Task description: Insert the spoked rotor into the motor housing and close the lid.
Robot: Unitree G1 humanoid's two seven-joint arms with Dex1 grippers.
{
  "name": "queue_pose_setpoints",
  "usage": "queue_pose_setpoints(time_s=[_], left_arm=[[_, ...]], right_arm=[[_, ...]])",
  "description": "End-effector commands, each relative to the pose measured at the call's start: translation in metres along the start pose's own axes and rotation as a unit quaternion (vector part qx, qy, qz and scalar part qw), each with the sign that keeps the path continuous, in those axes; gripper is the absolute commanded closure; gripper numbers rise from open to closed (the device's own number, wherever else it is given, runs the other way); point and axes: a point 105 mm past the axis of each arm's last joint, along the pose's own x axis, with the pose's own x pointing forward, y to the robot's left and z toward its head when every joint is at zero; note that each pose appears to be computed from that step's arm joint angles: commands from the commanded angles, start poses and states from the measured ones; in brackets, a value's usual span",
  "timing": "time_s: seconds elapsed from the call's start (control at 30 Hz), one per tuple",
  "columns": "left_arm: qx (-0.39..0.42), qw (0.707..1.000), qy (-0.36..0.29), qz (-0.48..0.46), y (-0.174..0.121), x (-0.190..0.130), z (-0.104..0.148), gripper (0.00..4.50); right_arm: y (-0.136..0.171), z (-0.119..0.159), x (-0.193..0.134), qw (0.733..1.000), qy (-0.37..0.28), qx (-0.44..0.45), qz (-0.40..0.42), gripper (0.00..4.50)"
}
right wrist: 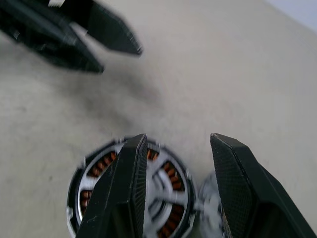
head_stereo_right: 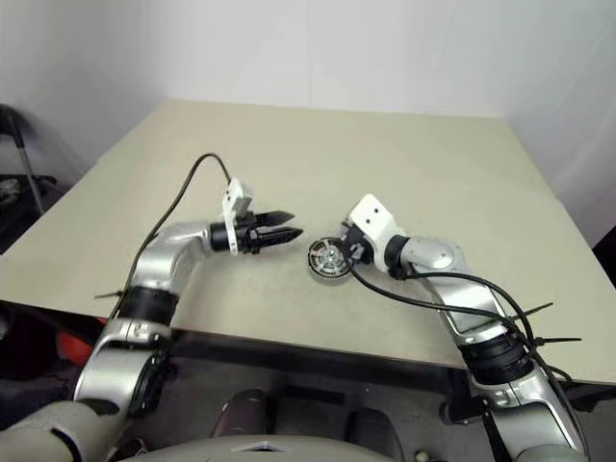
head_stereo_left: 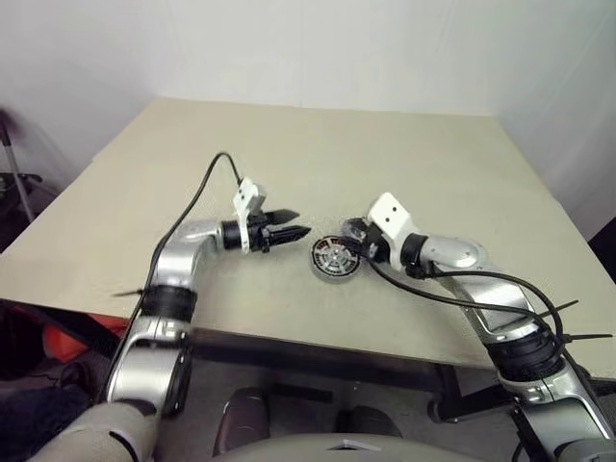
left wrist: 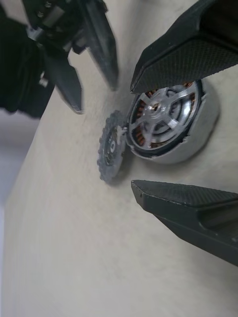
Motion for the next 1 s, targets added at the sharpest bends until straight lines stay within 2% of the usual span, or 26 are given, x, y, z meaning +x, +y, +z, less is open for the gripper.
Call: queue_pose_setpoints(time_s=[0.03,0.1,0.27,0.37,0.6,0.77,1.0], left_arm=[[0.018,0.999,-0.031,0.036,0.001,-0.01,0.023,1.58],[0.019,0.998,-0.028,0.054,0.005,-0.014,0.022,1.58],[0.014,0.995,-0.027,0.097,0.021,-0.023,0.024,1.58],[0.014,0.993,-0.029,0.112,0.028,-0.026,0.027,1.58],[0.014,0.991,-0.027,0.127,0.035,-0.028,0.025,1.58],[0.006,0.992,-0.025,0.123,0.033,-0.024,0.017,1.58],[0.002,0.991,-0.027,0.13,0.035,-0.022,0.013,1.58]], right_arm=[[-0.002,0.01,0.005,1.0,-0.019,-0.013,0.003,2.45],[0.003,0.001,0.012,1.0,-0.01,0.004,0.011,2.45],[0.032,-0.057,0.027,0.993,0.051,0.095,0.046,2.45],[0.034,-0.076,0.031,0.991,0.07,0.111,0.038,2.45],[0.009,-0.043,0.025,0.995,0.013,0.096,0.023,2.45],[0.007,-0.002,0.007,0.996,-0.059,0.032,0.053,2.45],[-0.007,0.031,0.0,0.995,-0.086,-0.004,0.058,2.45]])
